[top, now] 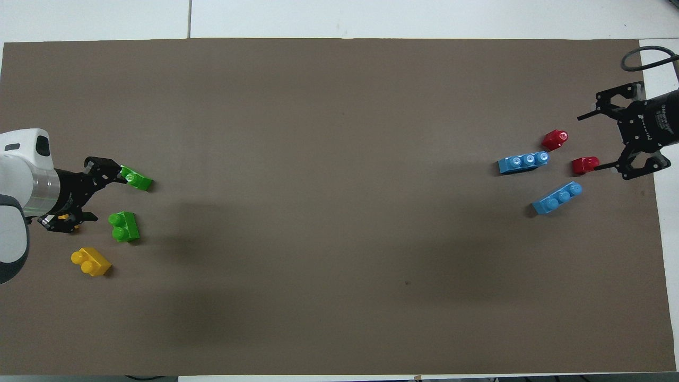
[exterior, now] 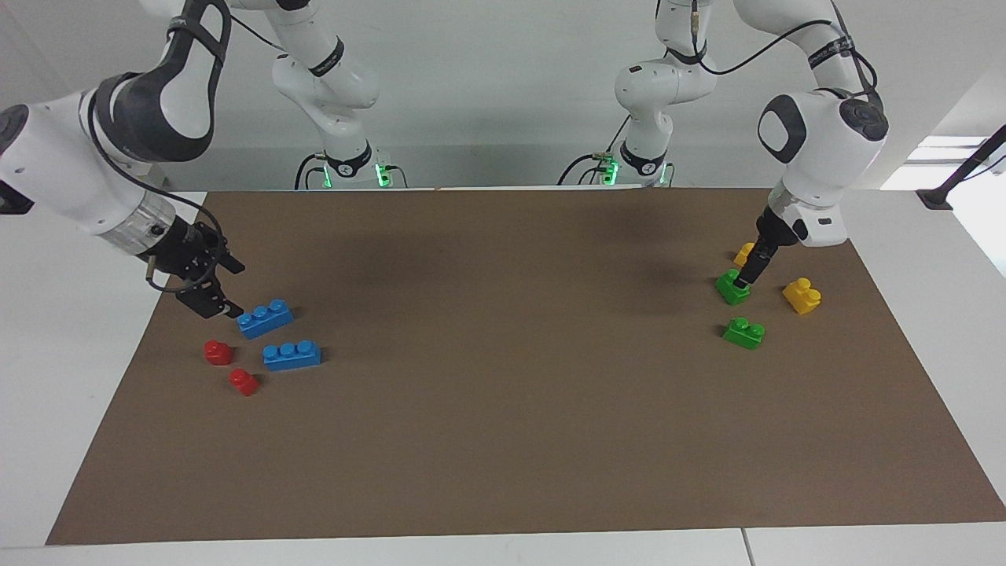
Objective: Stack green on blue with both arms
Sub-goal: 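Move the left gripper over the green brick while the right gripper reaches blue, then close the left gripper on the green brick while the right gripper grasps blue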
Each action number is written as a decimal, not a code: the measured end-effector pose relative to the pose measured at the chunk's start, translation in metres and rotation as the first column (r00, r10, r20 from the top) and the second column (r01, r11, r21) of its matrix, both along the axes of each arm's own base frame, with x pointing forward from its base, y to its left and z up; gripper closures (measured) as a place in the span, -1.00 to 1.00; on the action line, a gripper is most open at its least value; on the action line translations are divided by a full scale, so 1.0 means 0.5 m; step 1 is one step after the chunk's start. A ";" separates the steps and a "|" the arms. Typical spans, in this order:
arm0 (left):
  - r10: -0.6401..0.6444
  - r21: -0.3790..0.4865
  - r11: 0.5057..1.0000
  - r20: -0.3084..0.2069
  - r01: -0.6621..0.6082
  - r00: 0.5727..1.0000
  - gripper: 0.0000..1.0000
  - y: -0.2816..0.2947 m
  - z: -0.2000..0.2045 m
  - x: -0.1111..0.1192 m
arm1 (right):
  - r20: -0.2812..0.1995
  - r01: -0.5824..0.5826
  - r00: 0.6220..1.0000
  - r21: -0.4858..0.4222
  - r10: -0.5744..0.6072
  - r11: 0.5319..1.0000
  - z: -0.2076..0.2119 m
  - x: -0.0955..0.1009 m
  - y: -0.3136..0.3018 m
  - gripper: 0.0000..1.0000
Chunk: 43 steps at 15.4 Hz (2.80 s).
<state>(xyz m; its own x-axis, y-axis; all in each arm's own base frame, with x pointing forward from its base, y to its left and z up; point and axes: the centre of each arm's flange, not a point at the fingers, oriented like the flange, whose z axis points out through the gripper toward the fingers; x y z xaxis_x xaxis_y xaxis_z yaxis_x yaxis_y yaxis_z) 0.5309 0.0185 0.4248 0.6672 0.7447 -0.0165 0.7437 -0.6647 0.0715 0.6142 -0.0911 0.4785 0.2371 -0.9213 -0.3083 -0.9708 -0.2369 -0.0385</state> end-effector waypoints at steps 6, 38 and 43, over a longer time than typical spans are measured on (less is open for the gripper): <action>0.054 -0.010 0.999 0.041 -0.053 0.998 -1.00 0.008 -0.089 0.046 | -0.023 -0.028 0.999 0.008 0.029 1.000 -0.124 0.018 -0.008 -0.97; 0.245 -0.033 0.969 0.030 -0.244 0.969 -1.00 0.078 -0.248 0.078 | -0.020 0.013 1.000 0.014 -0.013 1.000 -0.347 0.004 -0.023 -1.00; 0.253 -0.035 0.967 0.043 -0.252 0.966 -1.00 0.079 -0.244 0.081 | -0.006 0.022 1.000 0.004 -0.022 1.000 -0.355 0.002 -0.026 -1.00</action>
